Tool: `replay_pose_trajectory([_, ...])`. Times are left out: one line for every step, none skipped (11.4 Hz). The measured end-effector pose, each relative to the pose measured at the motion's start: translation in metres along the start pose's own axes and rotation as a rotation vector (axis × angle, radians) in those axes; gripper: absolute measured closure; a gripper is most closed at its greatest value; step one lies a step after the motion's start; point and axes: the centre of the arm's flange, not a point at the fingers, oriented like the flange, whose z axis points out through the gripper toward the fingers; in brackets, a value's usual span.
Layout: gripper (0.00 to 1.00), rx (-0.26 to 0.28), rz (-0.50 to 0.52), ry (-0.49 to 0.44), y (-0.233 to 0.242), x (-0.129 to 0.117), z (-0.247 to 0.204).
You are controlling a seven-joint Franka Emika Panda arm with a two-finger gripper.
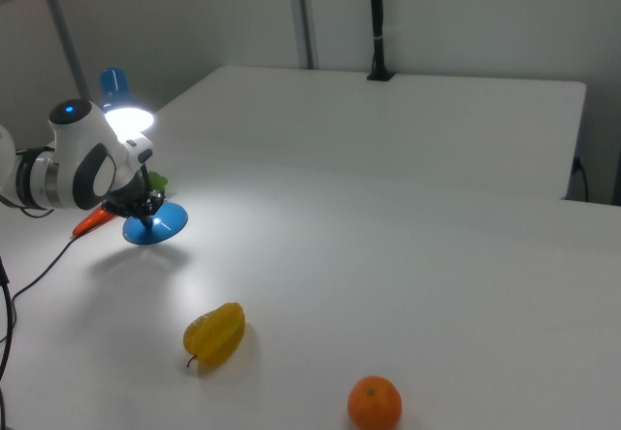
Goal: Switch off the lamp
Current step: 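Lower the gripper onto the switch on the lamp base and press, then lift the gripper up away from the lamp base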
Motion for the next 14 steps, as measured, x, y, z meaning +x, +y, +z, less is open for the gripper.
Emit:
replay_pose_trajectory([0.99, -0.001, -0.003, -0.002, -0.0002, -0.0005, 0.0008])
replay_pose_trajectory([0.99, -0.002, -0.005, -0.004, -0.0004, -0.001, 0.0019])
replay_pose_trajectory([0.99, -0.002, -0.006, -0.004, -0.0004, -0.0009, 0.0018])
replay_pose_trajectory([0.99, -0.002, -0.006, -0.004, -0.0004, -0.0009, 0.0019])
replay_pose_trajectory([0.99, -0.002, -0.006, -0.004, -0.0004, -0.001, 0.0019])
replay_pose_trajectory([0.99, -0.002, -0.006, -0.004, -0.0004, -0.001, 0.0019])
replay_pose_trajectory([0.99, -0.002, -0.006, -0.004, -0.0003, -0.0011, 0.002])
replay_pose_trajectory([0.99, -0.002, -0.006, -0.004, -0.0003, -0.0012, 0.002])
replay_pose_trajectory([0.99, -0.002, -0.005, -0.004, -0.0002, -0.0013, 0.002])
replay_pose_trajectory([0.99, -0.002, -0.005, -0.005, -0.0001, -0.0015, 0.002])
replay_pose_trajectory([0.99, -0.002, -0.005, -0.006, 0.0002, -0.0022, 0.0021])
replay_pose_trajectory([0.99, -0.002, -0.004, -0.01, 0.0008, -0.0034, 0.0021])
replay_pose_trajectory([0.99, -0.001, -0.001, -0.02, 0.0022, -0.0055, 0.0025])
replay_pose_trajectory([0.99, 0.0, 0.002, -0.034, 0.0046, -0.0074, 0.0025])
